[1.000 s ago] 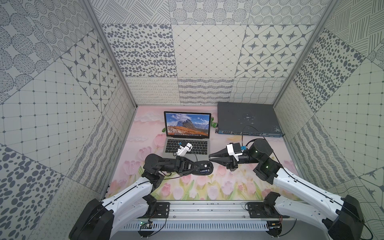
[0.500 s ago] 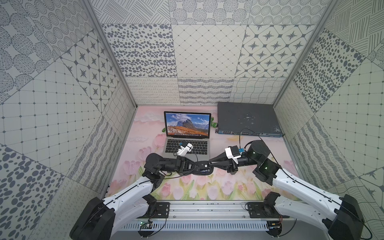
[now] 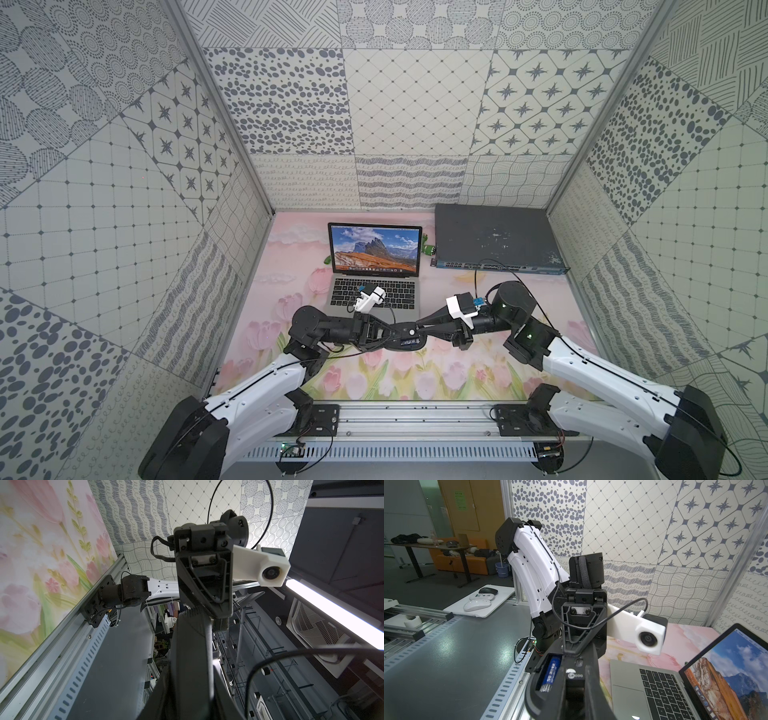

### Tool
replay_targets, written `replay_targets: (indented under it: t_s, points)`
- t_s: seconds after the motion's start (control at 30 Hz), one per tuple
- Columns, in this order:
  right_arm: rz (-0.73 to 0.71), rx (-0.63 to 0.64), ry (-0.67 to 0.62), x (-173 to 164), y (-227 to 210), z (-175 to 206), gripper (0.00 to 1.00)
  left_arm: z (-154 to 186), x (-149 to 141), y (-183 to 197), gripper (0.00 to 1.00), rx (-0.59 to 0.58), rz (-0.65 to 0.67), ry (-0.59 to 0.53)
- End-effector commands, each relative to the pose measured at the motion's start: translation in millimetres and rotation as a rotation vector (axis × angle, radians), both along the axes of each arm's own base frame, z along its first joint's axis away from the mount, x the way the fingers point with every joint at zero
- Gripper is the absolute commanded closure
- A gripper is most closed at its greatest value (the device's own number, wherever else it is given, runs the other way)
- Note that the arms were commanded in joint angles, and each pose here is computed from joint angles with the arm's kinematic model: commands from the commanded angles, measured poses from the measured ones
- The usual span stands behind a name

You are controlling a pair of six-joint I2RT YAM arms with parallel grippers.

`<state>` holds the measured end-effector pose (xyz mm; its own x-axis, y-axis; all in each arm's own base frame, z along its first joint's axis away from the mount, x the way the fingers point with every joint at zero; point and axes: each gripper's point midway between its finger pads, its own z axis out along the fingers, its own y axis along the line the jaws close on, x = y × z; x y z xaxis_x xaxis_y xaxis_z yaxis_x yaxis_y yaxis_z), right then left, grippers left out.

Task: Remove the wireless mouse receiver from the laptop
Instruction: Insert the USB plug into the mouse.

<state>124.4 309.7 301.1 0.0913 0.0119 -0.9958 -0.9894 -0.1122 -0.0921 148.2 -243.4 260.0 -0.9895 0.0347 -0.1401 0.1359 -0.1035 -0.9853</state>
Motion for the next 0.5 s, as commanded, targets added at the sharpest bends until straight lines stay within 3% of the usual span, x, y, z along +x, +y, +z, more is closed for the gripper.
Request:
replay_targets:
  t_s: [0.0, 0.47]
  points:
    - [-0.004, -0.007, -0.009, 2.5, 2.2, -1.7, 1.0, 10.3, -5.4, 1.2, 0.78, -0.024, -0.011, -0.106]
    - [-0.022, -0.06, 0.011, 1.3, -1.9, -13.8, 0.97, 17.9, -7.7, 2.9, 0.79, -0.041, -0.01, -0.137]
